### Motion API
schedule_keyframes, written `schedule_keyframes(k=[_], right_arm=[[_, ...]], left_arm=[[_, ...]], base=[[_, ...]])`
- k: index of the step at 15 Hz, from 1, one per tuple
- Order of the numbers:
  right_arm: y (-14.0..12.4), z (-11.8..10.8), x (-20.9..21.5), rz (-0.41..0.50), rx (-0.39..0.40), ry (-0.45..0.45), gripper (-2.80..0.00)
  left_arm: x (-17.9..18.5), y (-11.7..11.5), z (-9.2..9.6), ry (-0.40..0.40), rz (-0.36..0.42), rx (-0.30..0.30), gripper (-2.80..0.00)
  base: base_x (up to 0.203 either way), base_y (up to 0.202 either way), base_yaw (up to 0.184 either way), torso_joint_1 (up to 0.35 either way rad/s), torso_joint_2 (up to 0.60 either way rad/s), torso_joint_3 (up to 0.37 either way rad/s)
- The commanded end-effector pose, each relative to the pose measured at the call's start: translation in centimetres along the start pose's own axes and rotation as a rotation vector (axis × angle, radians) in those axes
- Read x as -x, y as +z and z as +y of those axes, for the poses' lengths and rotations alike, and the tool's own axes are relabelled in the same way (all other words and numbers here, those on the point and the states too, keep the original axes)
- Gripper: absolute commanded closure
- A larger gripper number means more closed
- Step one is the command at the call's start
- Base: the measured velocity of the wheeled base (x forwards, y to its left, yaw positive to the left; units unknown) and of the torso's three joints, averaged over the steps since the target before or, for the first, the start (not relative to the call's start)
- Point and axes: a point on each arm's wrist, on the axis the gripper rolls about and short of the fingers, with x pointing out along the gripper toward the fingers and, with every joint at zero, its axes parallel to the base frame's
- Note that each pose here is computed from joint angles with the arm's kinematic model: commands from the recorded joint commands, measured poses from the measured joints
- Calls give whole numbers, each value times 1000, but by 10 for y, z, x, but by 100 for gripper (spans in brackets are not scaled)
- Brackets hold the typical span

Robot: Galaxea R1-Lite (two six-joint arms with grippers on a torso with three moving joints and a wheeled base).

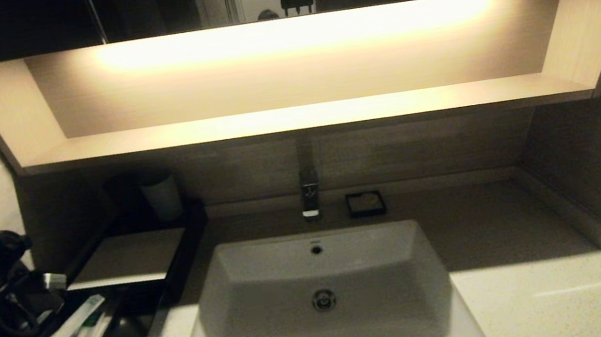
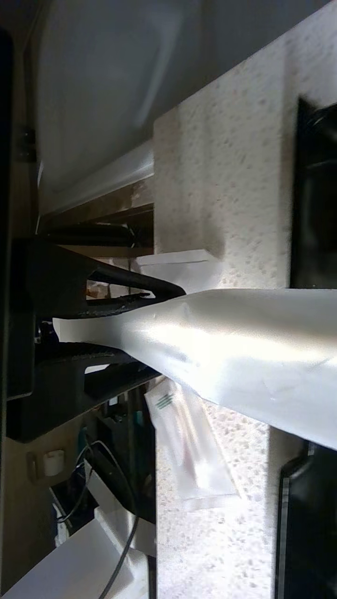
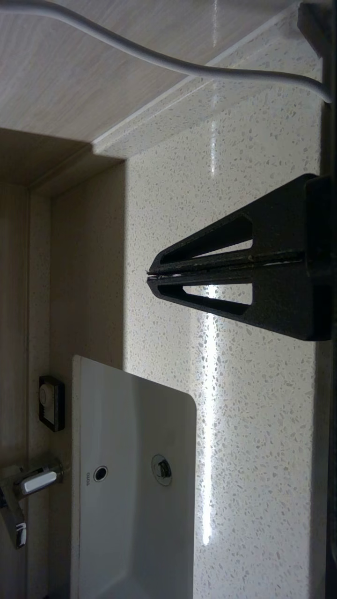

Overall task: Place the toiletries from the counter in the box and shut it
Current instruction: Place the bathroom toiletry into the drawer

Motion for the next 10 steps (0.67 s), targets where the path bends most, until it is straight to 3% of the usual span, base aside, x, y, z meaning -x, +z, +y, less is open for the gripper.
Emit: schedule_keyframes(k=[1, 10], right_arm=[[0, 0, 0, 0, 0, 0, 0], [0, 0, 0, 0, 0, 0, 0]], left_arm=[[-2, 4, -2, -2, 9, -11, 0], [-1, 16, -6, 8, -11, -21, 0]], base=[[0, 0, 0, 0, 0, 0], [0, 0, 0, 0, 0, 0]])
